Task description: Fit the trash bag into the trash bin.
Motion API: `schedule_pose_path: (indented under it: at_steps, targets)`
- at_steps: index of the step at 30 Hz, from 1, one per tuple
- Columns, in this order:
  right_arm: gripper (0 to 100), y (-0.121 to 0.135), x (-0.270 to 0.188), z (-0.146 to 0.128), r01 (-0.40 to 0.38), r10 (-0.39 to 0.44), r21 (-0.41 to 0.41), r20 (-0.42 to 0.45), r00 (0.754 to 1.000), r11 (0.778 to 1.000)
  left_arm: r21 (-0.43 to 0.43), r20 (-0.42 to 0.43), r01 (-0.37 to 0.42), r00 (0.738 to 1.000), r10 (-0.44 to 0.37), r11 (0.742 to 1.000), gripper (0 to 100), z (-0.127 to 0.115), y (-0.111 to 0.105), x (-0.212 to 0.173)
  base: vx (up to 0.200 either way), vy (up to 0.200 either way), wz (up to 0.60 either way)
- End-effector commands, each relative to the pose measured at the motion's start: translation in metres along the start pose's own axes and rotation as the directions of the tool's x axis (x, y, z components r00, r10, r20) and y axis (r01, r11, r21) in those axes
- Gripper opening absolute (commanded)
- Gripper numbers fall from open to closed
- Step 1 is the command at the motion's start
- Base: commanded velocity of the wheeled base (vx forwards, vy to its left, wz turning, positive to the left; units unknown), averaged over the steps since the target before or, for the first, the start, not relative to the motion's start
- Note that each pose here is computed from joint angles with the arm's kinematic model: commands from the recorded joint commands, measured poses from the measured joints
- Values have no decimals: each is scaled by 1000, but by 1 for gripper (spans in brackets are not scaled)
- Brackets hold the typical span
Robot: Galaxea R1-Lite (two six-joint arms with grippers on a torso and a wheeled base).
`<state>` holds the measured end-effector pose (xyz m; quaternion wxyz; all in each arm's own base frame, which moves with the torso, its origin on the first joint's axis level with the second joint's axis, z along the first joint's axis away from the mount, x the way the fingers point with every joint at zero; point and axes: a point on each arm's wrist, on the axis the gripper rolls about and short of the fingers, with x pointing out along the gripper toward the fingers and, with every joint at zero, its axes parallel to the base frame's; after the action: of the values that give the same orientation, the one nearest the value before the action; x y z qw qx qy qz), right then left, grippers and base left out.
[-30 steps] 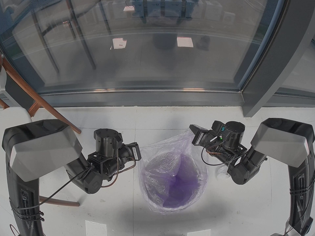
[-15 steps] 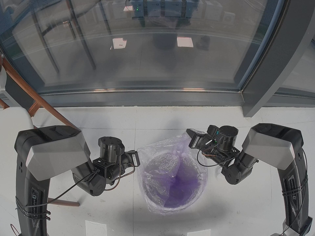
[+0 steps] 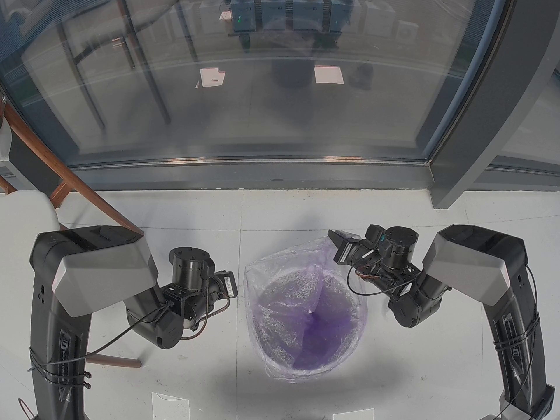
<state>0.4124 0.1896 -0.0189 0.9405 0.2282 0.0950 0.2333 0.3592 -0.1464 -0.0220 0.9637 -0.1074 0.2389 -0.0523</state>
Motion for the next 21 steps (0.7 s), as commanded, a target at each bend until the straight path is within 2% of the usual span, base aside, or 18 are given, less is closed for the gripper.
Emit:
schedule_pose_path:
  at_steps: [1, 2, 6, 7, 10, 14, 15, 18, 21]
  targets:
    - [100, 14, -5, 18, -24, 23, 39, 33, 999, 999, 1, 14, 21, 1000, -21, 1000, 0, 12, 1, -31, 0, 0, 0]
    - [100, 15, -6, 18, -26, 25, 39, 32, 999, 999, -2, 14, 22, 1000, -22, 1000, 0, 12, 1, -32, 0, 0, 0]
    - [100, 30, -22, 25, -38, 37, 76, 10, 999, 996, -9, 21, 131, 991, -131, 991, 0, 26, -1, -56, 0, 0, 0]
    - [100, 34, -26, 26, -40, 40, 88, 3, 999, 995, -15, 18, 183, 983, -183, 983, 0, 31, -4, -61, 0, 0, 0]
    - [100, 40, -30, 28, -44, 45, 94, -1, 999, 995, -59, 14, 236, 972, -236, 970, 0, 35, -7, -66, 0, 0, 0]
    - [100, 41, -33, 26, -39, 40, 94, -7, 999, 995, -189, -44, 331, 938, -345, 924, 0, 30, -13, -73, 0, 0, 0]
    - [100, 41, -33, 26, -37, 38, 94, -10, 999, 995, -198, -47, 341, 933, -356, 919, 0, 30, -14, -73, 0, 0, 0]
    - [100, 44, -34, 21, -36, 38, 93, -20, 999, 995, -278, -69, 397, 900, -430, 875, 0, 29, -20, -72, 0, 0, 0]
    - [100, 48, -35, 18, -37, 40, 89, -26, 999, 995, -320, -61, 419, 886, -459, 850, 0, 34, -24, -69, 0, 0, 0]
